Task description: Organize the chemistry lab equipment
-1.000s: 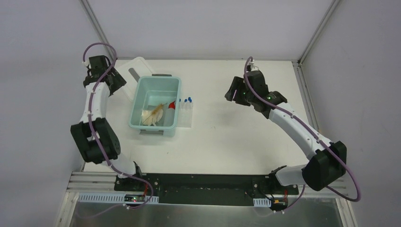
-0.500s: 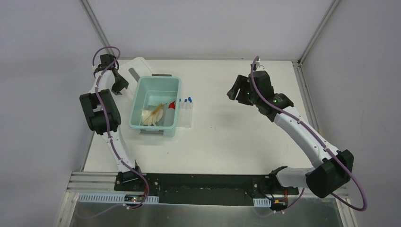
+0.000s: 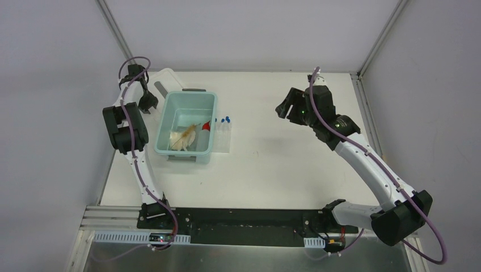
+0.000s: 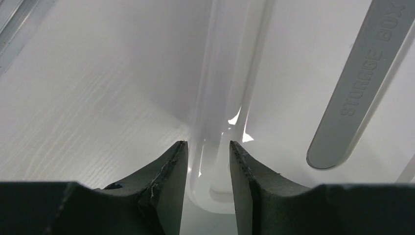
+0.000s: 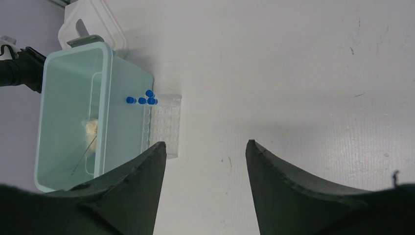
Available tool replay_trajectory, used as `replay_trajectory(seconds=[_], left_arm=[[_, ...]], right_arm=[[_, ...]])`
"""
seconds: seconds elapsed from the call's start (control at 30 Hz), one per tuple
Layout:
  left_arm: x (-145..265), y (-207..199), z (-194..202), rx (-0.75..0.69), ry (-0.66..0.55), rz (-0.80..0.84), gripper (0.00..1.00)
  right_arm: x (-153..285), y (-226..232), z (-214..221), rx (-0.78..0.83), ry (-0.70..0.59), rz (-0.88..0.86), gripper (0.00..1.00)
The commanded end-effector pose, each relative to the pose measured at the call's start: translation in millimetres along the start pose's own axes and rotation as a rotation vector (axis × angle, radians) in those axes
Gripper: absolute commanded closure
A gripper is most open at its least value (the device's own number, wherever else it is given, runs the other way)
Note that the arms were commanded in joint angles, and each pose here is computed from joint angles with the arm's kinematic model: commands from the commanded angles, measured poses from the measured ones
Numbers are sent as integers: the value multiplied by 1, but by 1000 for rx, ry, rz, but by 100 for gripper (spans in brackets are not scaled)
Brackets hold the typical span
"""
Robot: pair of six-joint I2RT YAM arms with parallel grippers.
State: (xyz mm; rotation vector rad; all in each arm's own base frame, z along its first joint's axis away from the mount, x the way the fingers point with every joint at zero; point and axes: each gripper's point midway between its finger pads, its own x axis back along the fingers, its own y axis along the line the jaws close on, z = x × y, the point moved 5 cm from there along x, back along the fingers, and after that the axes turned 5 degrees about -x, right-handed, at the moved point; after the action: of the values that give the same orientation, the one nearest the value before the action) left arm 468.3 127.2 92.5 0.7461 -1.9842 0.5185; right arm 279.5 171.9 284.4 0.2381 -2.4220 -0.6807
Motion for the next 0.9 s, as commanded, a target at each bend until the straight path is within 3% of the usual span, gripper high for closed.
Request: replay_trajectory(seconds=[0.0,0.57,0.73,0.87], left_arm=[[3,-7,-4,-48,-2,-15,62],[-12,7,27,-121,127,-67,65],[-13,5,35,-127,160,-43,91],[5,7,21,-136,108,-39,100]], right_arm=[[10,11,-13,-17,-47,-38,36],[13,7,-10,-36,-55,-28,36],[16,5,-10,-43,-64,-23,36],[20,2,-11,-43,-74,-13,36]])
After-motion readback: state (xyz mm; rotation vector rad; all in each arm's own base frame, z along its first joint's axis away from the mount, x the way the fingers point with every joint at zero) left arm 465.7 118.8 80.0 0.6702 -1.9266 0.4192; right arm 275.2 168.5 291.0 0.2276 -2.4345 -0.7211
